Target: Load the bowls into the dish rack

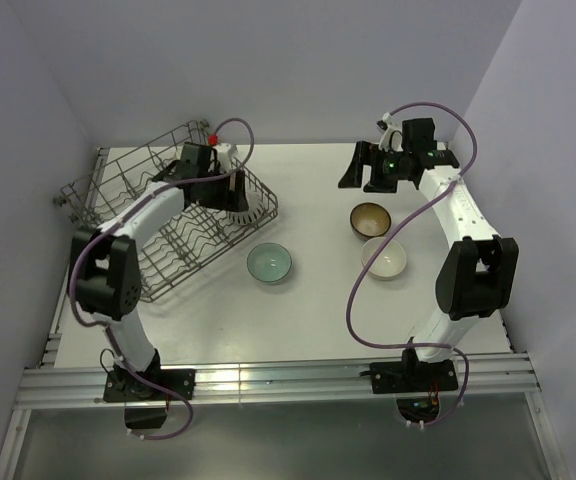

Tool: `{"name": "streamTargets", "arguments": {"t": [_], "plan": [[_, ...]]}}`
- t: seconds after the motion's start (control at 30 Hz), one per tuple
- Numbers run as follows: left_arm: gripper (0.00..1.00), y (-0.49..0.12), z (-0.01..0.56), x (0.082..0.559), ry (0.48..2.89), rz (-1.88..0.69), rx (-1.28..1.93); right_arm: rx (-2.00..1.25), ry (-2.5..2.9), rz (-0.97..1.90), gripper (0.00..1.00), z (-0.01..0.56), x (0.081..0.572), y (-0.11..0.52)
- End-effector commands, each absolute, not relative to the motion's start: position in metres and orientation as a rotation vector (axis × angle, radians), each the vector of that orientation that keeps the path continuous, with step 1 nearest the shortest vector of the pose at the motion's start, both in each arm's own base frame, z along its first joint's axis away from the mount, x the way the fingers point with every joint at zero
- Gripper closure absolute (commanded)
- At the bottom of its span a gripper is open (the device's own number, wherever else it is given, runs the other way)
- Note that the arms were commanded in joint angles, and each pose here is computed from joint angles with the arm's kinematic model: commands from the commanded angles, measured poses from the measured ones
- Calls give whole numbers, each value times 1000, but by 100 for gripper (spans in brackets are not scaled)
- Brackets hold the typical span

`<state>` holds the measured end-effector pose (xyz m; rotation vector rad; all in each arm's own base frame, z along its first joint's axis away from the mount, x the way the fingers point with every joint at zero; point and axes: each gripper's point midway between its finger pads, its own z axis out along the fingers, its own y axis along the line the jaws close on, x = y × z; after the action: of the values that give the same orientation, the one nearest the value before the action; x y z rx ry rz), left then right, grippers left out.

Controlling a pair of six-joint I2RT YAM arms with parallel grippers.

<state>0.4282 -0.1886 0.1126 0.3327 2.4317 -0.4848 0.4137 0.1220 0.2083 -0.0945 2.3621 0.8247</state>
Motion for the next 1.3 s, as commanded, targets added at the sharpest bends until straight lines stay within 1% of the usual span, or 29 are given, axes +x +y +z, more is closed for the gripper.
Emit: {"name": "streamTargets", "arguments": {"t": [0.0, 0.03, 0.07, 0.23, 0.3, 0.4, 0.47, 0.53, 0.63, 0.73, 0.77, 0.83, 0.87, 0.93, 0.97, 1.1, 1.13, 1.2, 1.23, 1.27], "plan": [[16, -198, 223, 422, 2131, -694, 413, -127, 2365, 665, 4, 217, 414, 99], [10, -196, 234, 419, 2107, -718, 414, -149, 2372, 625, 4, 215, 415, 94], [1, -192, 256, 415, 2056, -740, 415, -147, 2393, 592, 4, 209, 415, 89], [1, -153, 306, 414, 1958, -699, 304, -168, 2547, 388, 4, 177, 412, 57], [0, -149, 318, 405, 1934, -753, 316, -157, 2624, 302, 4, 158, 409, 43], [0, -116, 321, 409, 1943, -783, 155, -118, 2674, 206, 4, 142, 412, 14], [0, -109, 316, 403, 1954, -856, 124, -103, 2700, 191, 4, 131, 416, 6], [1, -97, 310, 397, 1966, -921, 77, -84, 2727, 172, 6, 119, 420, -1], [0, -81, 307, 395, 1938, -921, 30, -77, 2769, 170, 10, 99, 423, -3], [0, -65, 306, 393, 1917, -875, 27, -69, 2796, 180, 16, 81, 425, -3], [1, -61, 307, 392, 1911, -852, 26, -64, 2801, 182, 21, 77, 426, -3], [1, -55, 308, 391, 1913, -820, 39, -57, 2804, 190, 26, 69, 429, -2], [0, -53, 307, 390, 1919, -810, 47, -55, 2805, 197, 31, 66, 430, -1], [1, -48, 308, 389, 1911, -788, 62, -48, 2803, 207, 35, 60, 433, 0], [1, -44, 310, 388, 1901, -773, 65, -47, 2806, 217, 40, 57, 433, 1], [1, -28, 307, 389, 1904, -652, 104, -42, 2813, 235, 46, 46, 436, 4], [1, -26, 307, 388, 1913, -641, 99, -39, 2819, 234, 47, 41, 436, 4], [1, -24, 307, 388, 1918, -629, 102, -37, 2813, 228, 52, 39, 438, 4], [2, -24, 307, 388, 1918, -630, 103, -32, 2816, 229, 56, 37, 438, 4], [3, -24, 307, 387, 1921, -637, 104, -25, 2816, 229, 62, 37, 438, 3]]}}
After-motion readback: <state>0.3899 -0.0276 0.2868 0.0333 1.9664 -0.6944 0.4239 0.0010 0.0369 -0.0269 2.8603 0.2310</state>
